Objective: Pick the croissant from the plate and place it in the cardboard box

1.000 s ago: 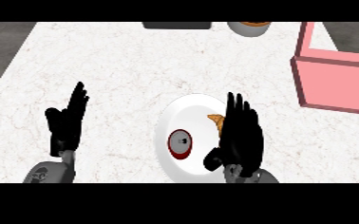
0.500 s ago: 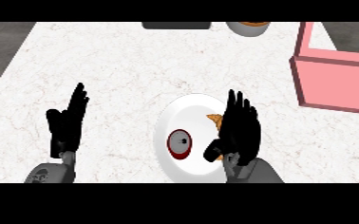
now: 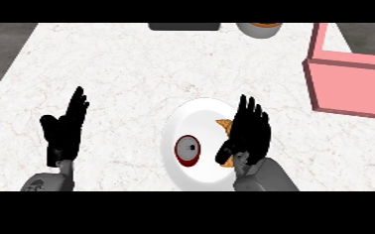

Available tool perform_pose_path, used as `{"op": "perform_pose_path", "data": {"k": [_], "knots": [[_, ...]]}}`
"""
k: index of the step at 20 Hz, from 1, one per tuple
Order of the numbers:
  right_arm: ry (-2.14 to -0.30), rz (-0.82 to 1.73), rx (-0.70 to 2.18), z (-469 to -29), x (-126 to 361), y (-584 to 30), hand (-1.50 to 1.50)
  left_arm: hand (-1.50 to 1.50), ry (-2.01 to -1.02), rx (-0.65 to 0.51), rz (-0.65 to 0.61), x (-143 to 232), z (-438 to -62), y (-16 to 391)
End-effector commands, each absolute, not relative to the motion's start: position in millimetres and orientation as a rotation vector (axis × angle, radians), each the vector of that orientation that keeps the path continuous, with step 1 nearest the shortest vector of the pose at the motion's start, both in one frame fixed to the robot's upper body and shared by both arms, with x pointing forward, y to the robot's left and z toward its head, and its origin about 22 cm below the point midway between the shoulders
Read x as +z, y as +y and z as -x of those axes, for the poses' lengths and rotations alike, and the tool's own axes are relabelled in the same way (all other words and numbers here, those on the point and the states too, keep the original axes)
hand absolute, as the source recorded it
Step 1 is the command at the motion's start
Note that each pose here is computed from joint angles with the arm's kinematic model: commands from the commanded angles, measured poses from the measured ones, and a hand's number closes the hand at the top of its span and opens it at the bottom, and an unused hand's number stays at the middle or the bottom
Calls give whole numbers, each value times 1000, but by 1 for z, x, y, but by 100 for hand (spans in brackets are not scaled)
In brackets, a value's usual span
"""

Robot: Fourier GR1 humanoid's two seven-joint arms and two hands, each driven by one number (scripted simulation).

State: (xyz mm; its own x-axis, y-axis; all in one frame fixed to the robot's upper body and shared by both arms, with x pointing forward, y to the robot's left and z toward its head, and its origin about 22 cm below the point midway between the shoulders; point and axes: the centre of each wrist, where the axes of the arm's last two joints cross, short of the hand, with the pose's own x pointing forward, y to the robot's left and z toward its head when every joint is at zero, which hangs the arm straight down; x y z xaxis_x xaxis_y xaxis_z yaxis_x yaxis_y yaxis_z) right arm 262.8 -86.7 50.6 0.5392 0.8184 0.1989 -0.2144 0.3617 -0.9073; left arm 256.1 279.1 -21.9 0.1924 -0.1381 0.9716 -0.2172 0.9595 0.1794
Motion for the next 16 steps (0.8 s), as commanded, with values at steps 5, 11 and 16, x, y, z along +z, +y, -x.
{"op": "perform_pose_path", "data": {"k": [5,11,16], "knots": [[-564,1030,674,-259,54,-73,-150,0,-1383,65,-329,-15,-275,279],[-546,1020,668,-277,39,-72,-150,0,-1398,46,-288,-14,-260,278],[-562,1016,681,-266,1,-88,-150,0,-1373,59,-301,-32,-251,286]]}}
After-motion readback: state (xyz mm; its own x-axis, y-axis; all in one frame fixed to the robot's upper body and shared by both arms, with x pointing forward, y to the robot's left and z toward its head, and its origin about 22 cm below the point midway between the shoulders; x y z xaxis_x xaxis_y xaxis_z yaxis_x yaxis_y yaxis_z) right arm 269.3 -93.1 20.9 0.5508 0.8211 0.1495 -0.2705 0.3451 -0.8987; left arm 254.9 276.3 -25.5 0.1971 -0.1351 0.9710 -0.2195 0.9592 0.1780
